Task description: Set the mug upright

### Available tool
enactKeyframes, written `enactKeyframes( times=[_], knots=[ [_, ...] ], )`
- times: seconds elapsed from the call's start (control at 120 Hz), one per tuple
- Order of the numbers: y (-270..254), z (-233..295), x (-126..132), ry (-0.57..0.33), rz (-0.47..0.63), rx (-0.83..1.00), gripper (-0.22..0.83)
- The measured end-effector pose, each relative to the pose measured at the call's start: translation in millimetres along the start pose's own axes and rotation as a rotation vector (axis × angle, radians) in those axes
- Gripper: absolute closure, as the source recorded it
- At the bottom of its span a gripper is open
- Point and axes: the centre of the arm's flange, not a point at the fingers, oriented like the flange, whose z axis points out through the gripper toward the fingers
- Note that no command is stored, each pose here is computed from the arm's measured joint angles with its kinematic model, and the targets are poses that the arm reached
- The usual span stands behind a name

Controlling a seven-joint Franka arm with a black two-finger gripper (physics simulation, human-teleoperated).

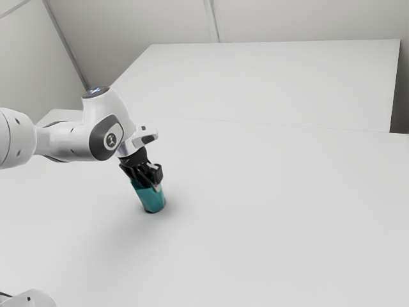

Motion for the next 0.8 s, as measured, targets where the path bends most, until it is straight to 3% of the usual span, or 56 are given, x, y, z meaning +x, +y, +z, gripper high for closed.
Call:
enactKeyframes(
  times=[0.125,0.3,0.8],
  knots=[
    [-5.1,-1.4,-0.3,0.005,-0.012,0.004,0.28],
    [-13.9,-9.5,0.0,0.015,-0.031,0.021,0.16],
    [10.1,-110.1,34.1,0.051,0.007,0.076,0.03]
  ],
)
